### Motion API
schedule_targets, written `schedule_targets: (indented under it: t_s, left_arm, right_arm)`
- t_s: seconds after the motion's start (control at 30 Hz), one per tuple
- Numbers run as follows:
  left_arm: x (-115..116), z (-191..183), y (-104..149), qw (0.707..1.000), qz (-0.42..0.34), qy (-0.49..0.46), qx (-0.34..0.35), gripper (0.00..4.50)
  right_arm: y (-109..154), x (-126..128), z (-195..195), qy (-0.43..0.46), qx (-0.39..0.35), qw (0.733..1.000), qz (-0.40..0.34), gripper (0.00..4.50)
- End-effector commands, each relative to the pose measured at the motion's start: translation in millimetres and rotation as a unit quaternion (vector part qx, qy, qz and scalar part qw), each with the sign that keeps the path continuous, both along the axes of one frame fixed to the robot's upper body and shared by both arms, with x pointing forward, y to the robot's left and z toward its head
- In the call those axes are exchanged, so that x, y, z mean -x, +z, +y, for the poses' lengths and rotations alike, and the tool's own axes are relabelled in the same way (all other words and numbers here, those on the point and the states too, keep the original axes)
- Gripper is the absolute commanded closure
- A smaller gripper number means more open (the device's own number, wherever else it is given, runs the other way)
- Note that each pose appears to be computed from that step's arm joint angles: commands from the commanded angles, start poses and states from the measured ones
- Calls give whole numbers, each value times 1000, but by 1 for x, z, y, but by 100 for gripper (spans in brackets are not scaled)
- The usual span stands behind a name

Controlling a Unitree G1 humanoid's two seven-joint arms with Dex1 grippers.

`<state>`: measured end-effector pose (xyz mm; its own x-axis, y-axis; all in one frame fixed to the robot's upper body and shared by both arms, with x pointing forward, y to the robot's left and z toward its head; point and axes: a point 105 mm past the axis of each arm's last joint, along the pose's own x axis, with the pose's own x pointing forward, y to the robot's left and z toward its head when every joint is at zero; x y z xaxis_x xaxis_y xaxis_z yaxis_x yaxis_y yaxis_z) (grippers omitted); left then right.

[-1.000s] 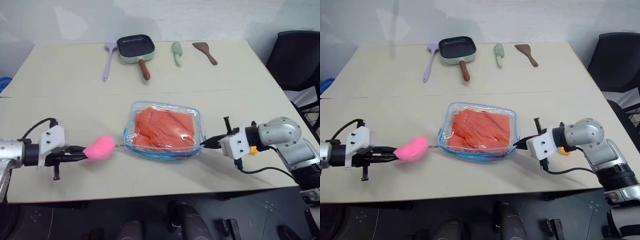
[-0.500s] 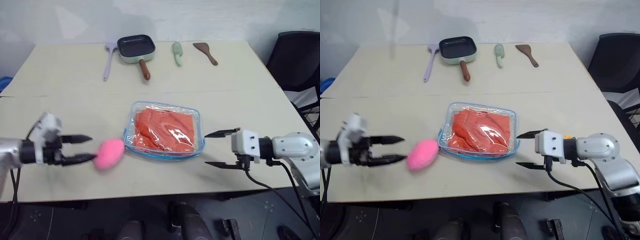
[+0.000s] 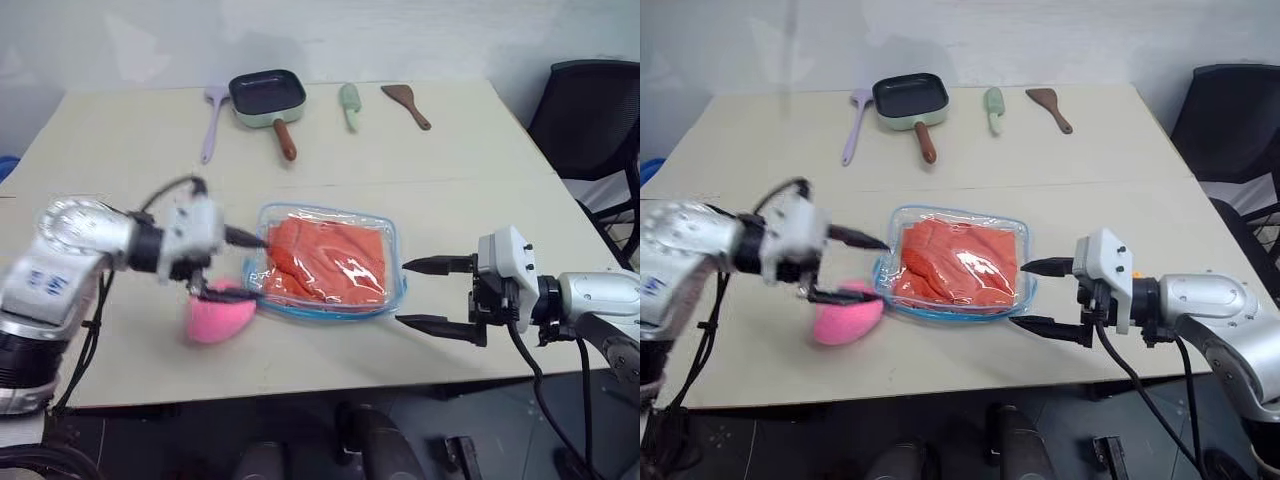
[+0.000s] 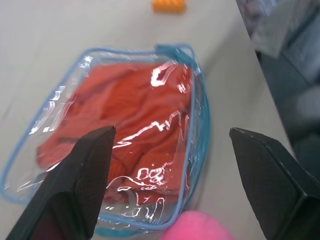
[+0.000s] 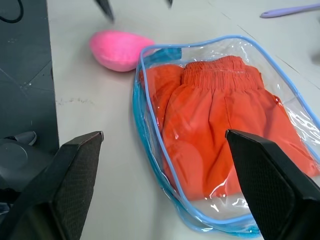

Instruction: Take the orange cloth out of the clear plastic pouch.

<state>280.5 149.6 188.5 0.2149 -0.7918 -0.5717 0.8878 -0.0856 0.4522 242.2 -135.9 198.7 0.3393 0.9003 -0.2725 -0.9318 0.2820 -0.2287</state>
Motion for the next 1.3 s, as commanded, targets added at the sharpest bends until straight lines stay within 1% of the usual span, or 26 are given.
schedule_targets:
  t_s: [0.03,0.13,0.2,0.33,0.4,0.57,0.6,0.73,0.8,0.93,1.0,1.17,1.23,1.3]
  left_arm:
    - [-7,5,-9,997,-59,-17,-40,64]
    - [-10,2,-13,997,-77,-18,-26,64]
    - [-15,3,-16,995,-94,-16,-30,64]
    - [-23,-1,-16,993,-116,-6,-17,64]
    - [-25,-1,-18,992,-127,-7,-22,103]
    - [-28,5,-24,990,-138,-8,-38,233]
    - [-27,7,-24,990,-138,-9,-39,270]
    - [-26,11,-26,990,-135,-13,-47,387]
    - [-24,11,-27,992,-120,-12,-45,446]
    - [-17,3,-22,998,-58,-3,10,448]
    - [-17,-3,-14,998,-21,15,61,448]
    - [-32,-18,7,975,52,89,197,448]
    - [-34,-28,12,962,73,108,242,450]
    - [-34,-36,13,955,82,117,260,450]
  right_arm:
    - [9,4,3,1,-3,1000,-25,43]
    - [5,5,3,-6,3,1000,-29,43]
    - [5,5,3,-8,3,1000,-30,43]
    - [5,4,4,-10,2,999,-33,43]
    - [5,3,5,-10,0,999,-35,39]
    - [6,1,6,-12,-3,999,-38,39]
    - [5,1,6,-12,-3,999,-38,39]
    - [5,0,6,-14,-6,999,-38,39]
    - [4,0,7,-14,-6,999,-38,39]
    - [3,-1,7,-16,-6,999,-38,39]
    - [4,-1,7,-17,-7,999,-39,39]
    - [-2,0,14,-19,-5,999,-46,39]
    - [-9,-2,18,-25,6,998,-56,79]
    - [-16,-4,22,-27,12,998,-61,132]
